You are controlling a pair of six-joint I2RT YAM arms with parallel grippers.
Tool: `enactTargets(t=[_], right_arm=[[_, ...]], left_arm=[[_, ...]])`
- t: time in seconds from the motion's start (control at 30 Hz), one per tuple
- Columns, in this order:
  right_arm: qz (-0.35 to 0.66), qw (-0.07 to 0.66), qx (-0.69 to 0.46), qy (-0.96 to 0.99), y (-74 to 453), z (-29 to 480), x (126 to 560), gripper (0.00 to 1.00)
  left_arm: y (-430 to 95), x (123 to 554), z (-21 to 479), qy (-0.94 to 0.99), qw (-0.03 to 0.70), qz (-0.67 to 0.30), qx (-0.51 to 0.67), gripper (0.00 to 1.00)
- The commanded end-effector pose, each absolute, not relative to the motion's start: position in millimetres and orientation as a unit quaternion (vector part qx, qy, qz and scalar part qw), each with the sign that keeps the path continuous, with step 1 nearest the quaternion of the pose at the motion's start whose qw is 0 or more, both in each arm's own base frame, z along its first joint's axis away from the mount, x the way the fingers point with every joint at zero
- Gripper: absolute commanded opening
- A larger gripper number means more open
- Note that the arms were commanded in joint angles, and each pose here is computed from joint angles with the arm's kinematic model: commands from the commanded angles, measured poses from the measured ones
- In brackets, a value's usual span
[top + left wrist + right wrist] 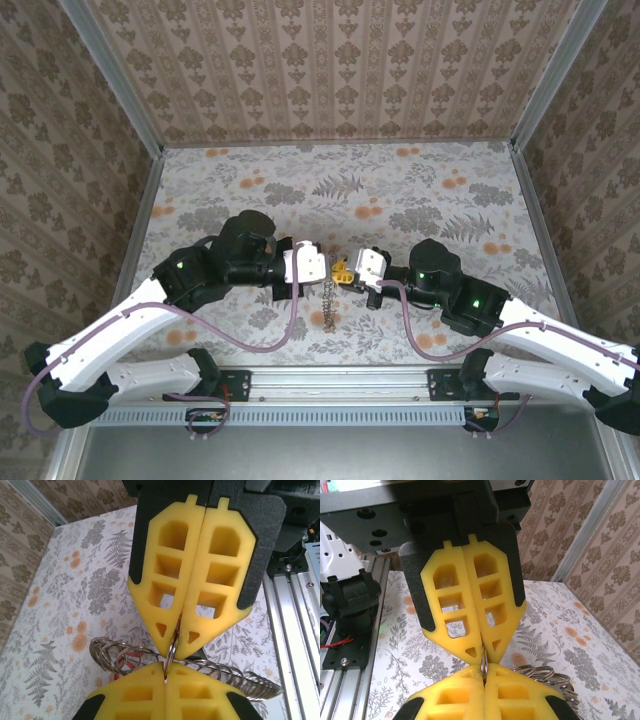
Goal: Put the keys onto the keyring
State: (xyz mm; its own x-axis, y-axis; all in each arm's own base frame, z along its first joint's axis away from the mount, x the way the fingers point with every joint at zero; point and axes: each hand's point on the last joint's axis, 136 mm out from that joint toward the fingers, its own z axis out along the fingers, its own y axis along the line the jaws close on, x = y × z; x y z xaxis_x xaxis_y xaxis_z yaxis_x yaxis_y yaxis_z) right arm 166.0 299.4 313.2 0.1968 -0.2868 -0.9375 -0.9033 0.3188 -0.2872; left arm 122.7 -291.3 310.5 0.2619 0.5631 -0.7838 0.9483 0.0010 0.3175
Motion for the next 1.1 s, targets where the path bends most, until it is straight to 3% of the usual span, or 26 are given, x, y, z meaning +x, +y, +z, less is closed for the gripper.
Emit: enactTargets(t=[0.0,0.07,0.2,0.5,0.57,0.73,0.87,0.97,1.07], right_arm=[[0.276,0.589,-0.520,0.554,301.4,331.8,162.7,0.00],[0.277,0.587,-0.520,0.555,301.7,331.1,162.3,0.00],[0.279,0.587,-0.519,0.555,302.0,331.9,162.2,0.15],[0.309,0.587,-0.533,0.526,304.5,339.7,147.6,0.16],[0.319,0.586,-0.537,0.516,305.1,341.6,142.6,0.15],[0.297,0.592,-0.524,0.535,301.1,339.5,152.4,0.00],[0.276,0.599,-0.500,0.561,294.8,334.9,165.9,0.00],[0.267,0.601,-0.470,0.588,287.3,326.4,176.6,0.11],[0.251,0.600,-0.431,0.625,273.7,317.0,190.7,0.20]], left_arm=[[-291.5,116.7,321.0,0.550,0.431,-0.231,0.677,0.00],[-291.2,114.2,323.0,0.546,0.433,-0.236,0.677,0.00],[-289.2,102.2,341.2,0.519,0.461,-0.284,0.662,0.00],[-280.7,78.4,363.0,0.472,0.476,-0.366,0.645,0.00],[-282.7,80.2,359.5,0.475,0.473,-0.365,0.646,0.00],[-284.7,90.4,356.6,0.489,0.482,-0.350,0.637,0.00],[-273.1,120.7,354.8,0.544,0.513,-0.320,0.582,0.00],[-261.9,137.4,347.4,0.583,0.516,-0.317,0.541,0.01],[-257.9,148.5,337.4,0.609,0.511,-0.319,0.517,0.09]])
